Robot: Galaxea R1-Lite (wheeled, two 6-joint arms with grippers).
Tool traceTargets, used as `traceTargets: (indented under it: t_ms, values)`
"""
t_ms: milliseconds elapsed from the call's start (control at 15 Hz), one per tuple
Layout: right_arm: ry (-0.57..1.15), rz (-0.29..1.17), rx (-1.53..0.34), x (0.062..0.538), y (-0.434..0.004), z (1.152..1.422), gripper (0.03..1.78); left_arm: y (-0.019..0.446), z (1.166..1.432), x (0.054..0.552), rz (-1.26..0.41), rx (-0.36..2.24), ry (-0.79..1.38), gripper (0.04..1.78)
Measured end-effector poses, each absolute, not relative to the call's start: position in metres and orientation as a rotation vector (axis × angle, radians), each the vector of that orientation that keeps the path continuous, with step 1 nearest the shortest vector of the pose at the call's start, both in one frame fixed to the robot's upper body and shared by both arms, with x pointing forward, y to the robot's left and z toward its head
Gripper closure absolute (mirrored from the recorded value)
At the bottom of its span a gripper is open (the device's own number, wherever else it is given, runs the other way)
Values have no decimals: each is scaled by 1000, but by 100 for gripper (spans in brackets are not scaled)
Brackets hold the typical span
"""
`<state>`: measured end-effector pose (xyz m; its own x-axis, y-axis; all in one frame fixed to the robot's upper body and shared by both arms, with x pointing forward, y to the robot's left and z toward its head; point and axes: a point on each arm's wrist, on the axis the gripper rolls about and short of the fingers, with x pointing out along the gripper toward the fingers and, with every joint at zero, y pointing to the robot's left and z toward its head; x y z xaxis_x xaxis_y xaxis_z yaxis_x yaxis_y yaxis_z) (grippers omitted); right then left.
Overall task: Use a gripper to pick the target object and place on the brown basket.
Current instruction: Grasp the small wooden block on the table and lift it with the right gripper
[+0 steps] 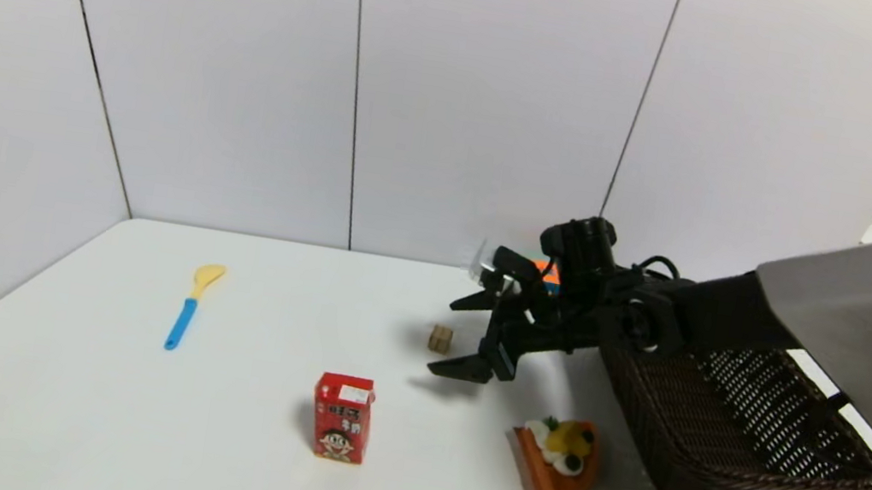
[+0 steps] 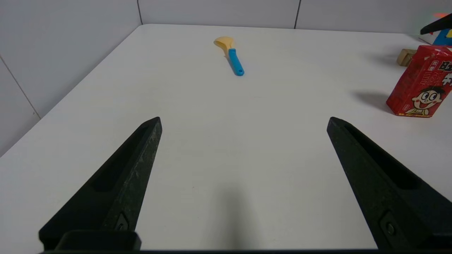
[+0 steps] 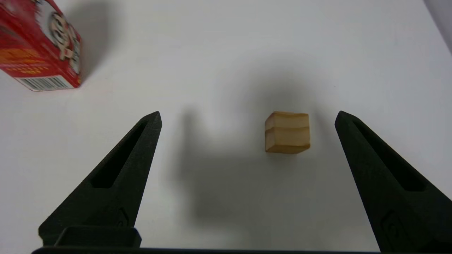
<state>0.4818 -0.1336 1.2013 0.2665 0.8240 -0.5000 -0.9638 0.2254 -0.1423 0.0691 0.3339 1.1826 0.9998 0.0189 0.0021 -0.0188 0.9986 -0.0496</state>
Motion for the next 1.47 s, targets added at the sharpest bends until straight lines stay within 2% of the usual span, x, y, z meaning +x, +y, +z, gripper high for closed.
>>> traceTargets:
  t_ms: [1467]
  values:
    - [369, 1245, -469, 506, -126, 1176, 11, 334, 1183, 69, 19, -49, -3, 13]
